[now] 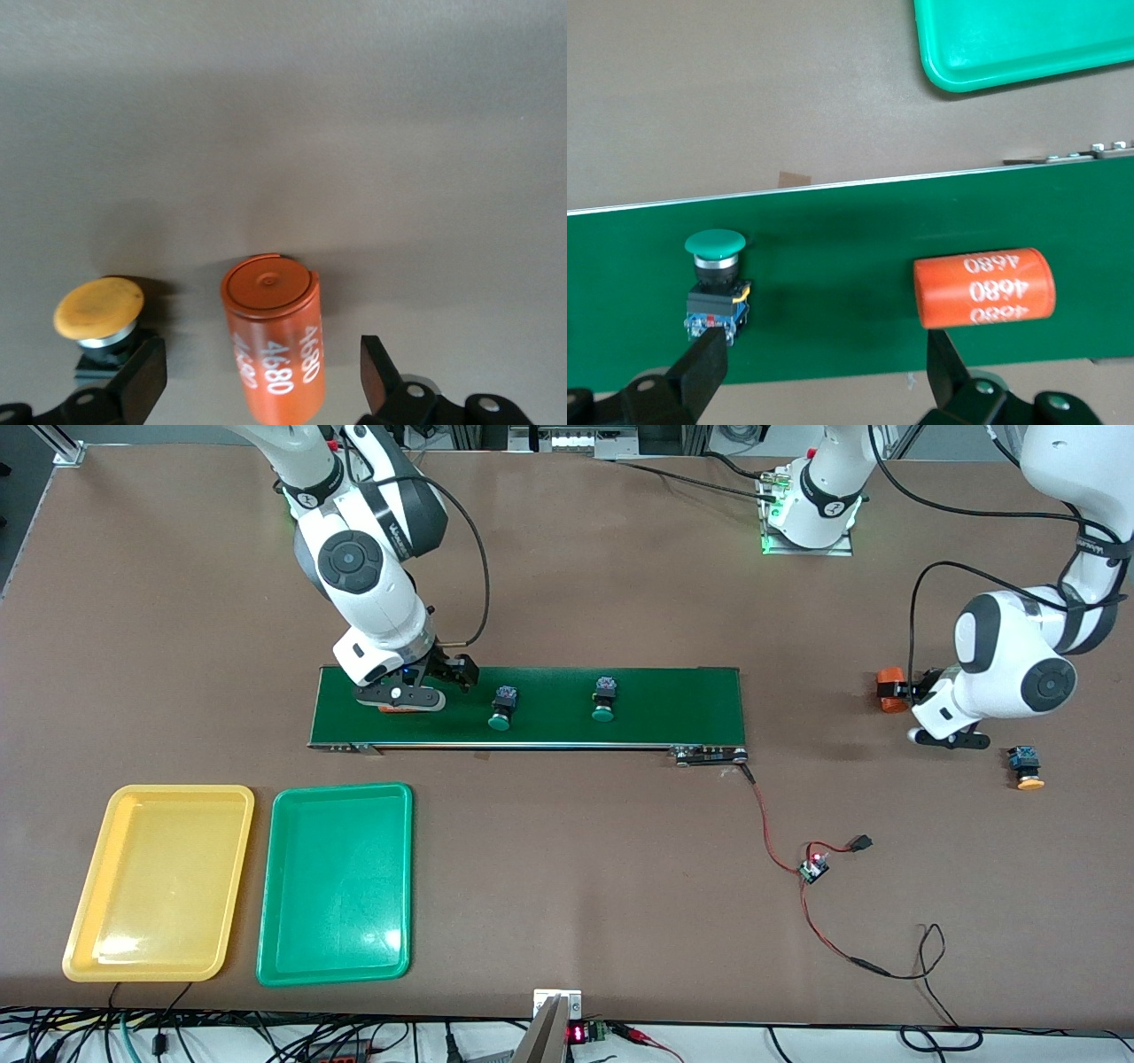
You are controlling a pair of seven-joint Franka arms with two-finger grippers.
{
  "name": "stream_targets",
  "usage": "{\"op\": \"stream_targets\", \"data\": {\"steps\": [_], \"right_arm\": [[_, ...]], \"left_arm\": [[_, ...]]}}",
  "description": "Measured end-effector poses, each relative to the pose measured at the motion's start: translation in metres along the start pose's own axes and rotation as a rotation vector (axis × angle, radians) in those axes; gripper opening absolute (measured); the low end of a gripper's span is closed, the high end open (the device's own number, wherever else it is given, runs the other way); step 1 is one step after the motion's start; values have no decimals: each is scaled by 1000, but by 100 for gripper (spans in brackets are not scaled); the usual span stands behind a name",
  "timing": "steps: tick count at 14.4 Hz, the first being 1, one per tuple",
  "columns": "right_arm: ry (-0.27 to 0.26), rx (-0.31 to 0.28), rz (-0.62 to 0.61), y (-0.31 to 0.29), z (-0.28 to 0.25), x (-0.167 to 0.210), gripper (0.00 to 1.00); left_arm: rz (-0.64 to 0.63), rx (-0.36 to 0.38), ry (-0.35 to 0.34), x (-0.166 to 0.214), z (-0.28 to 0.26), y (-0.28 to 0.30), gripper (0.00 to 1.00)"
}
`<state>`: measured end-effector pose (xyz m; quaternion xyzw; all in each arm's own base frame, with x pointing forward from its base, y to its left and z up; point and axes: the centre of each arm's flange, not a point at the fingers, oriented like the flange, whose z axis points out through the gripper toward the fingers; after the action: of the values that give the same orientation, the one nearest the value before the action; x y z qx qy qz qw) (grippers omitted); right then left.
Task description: Sort buttons by color to trays
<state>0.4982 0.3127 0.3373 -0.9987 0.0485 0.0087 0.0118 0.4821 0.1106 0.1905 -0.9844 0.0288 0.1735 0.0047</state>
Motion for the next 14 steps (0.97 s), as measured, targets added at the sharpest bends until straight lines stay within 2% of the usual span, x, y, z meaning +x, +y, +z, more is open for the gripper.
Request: {"op": "stream_targets", "data": {"steps": [4,6,8,11,14], "right_arm": [[-4,-19,-35,-8,16,-4,100],[0,-14,-36,-9,19,-4,100],[6,-7,-36,-10,22,-2,100],[12,2,-35,-11,27,0,100],[11,8,-18,-12,40,2,100]], "left_arm": [[9,3,76,-12,27,9,90],[18,1,78,-17,35,10,72],[25,2,77,-18,33,9,50],[36,5,31,-16,4,6,49],[104,29,15,6,-71,31,49]]}}
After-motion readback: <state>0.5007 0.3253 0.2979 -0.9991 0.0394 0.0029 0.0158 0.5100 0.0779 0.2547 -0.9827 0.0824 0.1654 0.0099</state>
